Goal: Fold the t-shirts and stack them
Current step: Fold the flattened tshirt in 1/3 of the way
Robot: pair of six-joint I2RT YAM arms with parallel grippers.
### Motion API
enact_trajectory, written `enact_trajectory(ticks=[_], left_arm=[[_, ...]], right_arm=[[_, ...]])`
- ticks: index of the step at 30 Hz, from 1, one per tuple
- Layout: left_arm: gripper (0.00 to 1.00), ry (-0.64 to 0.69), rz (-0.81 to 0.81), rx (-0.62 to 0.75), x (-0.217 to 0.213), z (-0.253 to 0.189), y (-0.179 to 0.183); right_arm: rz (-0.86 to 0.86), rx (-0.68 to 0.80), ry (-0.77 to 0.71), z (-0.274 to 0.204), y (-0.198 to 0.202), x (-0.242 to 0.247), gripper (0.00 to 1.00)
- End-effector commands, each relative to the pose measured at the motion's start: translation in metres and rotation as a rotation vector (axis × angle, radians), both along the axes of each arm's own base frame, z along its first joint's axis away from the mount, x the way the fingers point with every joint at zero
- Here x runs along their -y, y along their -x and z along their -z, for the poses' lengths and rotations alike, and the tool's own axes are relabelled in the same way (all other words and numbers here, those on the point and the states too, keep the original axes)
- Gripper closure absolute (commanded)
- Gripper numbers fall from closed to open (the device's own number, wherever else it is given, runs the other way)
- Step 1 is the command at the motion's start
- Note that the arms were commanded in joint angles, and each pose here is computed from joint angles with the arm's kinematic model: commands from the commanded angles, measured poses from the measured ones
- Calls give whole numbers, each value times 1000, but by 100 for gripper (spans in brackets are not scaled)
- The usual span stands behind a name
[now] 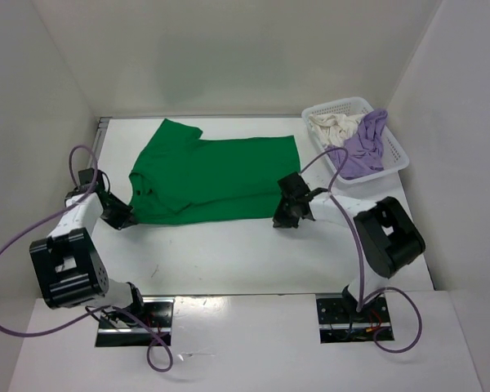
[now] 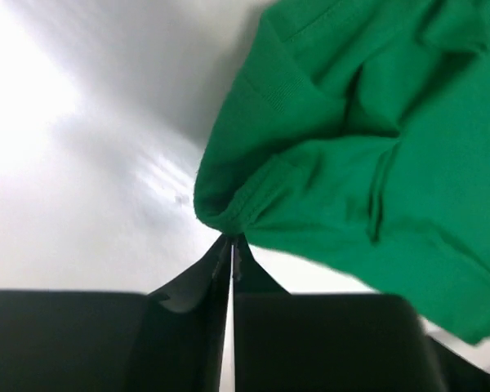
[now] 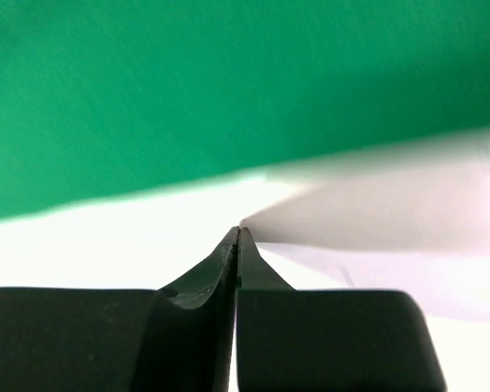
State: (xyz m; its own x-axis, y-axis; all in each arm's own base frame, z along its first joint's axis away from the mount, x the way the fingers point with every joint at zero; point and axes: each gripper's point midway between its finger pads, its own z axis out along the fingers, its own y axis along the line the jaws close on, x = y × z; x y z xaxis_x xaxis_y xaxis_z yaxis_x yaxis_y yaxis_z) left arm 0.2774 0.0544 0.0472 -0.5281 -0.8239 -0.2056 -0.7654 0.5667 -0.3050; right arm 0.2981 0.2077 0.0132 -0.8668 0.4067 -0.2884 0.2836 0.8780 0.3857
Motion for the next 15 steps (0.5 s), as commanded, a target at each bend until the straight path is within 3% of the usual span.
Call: enact_trajectory(ticks=[1, 2, 3, 4, 5, 7, 9, 11, 12, 15], left_arm=[[91, 86, 47, -22, 22, -22, 23], [79, 96, 41, -15, 26, -30, 29], [46, 123, 49, -13, 32, -29, 33], [31, 133, 34, -24, 35, -28, 38], [20, 122, 31, -25, 34, -29, 41], [14, 68, 31, -1, 24, -37, 35], [16, -2, 33, 42, 12, -57, 20], [24, -55, 96, 93, 19, -73, 6], [46, -65, 120, 127, 23, -79, -3], [83, 48, 200, 246, 72, -81, -28]], right_arm=[[-19, -79, 55, 1, 50, 14, 100], [-6, -85, 50, 0, 55, 16, 100], [-25, -105, 51, 2, 69, 17, 100], [-24, -87, 14, -8, 70, 14, 97], [-24, -85, 13, -12, 72, 16, 93], [-19, -86, 23, -18, 77, 21, 79], [-29, -4, 14, -46, 58, 15, 75], [-44, 35, 0, -64, 46, 8, 75], [-61, 73, -11, -78, 34, 0, 75], [-93, 119, -15, -90, 6, -17, 87]])
